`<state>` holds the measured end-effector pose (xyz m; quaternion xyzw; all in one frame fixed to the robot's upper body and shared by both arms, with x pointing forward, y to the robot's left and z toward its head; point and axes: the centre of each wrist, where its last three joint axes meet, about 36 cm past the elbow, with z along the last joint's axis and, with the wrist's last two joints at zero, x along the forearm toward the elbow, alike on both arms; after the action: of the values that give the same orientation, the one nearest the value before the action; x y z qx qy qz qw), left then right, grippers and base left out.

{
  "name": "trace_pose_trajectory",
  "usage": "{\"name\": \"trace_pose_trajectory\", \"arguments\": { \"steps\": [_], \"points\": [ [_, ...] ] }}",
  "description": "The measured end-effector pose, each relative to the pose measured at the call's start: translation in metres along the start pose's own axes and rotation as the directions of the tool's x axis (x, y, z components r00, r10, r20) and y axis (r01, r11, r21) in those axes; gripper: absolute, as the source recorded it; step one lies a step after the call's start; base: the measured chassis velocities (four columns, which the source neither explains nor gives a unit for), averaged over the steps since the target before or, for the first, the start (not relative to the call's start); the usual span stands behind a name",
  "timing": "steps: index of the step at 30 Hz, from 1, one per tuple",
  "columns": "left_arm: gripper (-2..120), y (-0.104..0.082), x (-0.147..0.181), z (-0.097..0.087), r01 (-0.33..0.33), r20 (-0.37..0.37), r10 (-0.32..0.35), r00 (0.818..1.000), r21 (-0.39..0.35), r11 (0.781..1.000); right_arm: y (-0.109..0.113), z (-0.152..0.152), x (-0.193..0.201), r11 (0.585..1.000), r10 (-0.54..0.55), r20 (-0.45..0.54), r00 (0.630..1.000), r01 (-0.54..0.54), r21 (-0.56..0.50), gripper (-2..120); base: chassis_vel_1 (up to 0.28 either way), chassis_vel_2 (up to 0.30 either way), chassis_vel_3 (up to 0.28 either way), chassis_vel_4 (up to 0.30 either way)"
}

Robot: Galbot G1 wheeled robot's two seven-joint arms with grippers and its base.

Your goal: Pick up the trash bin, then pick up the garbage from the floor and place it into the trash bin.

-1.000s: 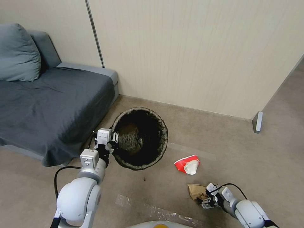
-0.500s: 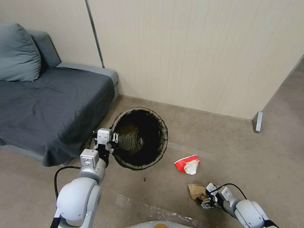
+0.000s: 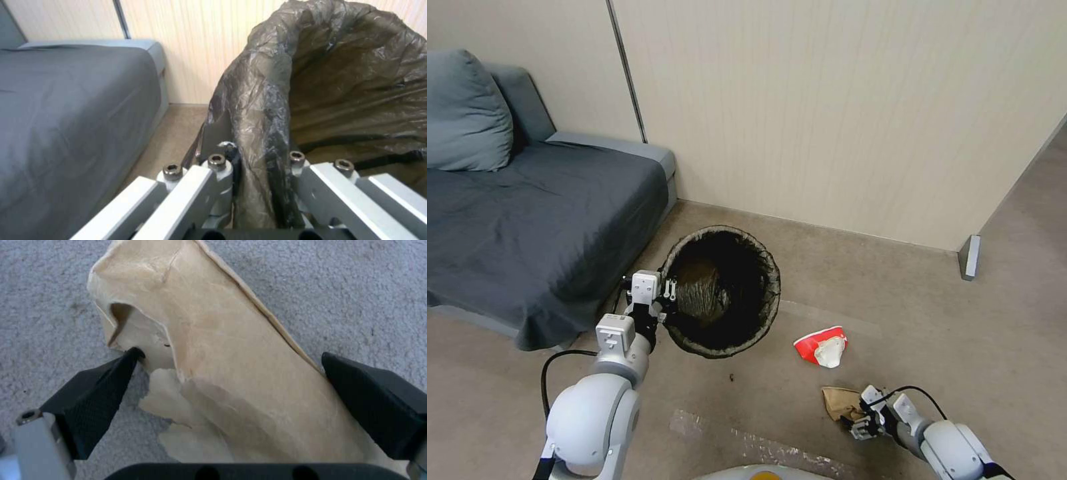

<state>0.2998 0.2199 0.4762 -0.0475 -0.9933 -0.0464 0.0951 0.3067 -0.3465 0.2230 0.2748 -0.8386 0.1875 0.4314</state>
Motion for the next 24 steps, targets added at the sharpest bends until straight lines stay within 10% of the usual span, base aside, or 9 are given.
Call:
{"name": "trace_pose_trajectory", "arguments": {
  "steps": [24],
  "points": [
    [5,0.004,0.003,-0.001,-0.048,-0.027,0.048,0.998,-0.021,0.999,-0.001,0.001,0.037,0.999,0.04,0.068,0.997,-0.04,-0.011,100,0.0,0.0,0.0,0.0]
  ]
}}
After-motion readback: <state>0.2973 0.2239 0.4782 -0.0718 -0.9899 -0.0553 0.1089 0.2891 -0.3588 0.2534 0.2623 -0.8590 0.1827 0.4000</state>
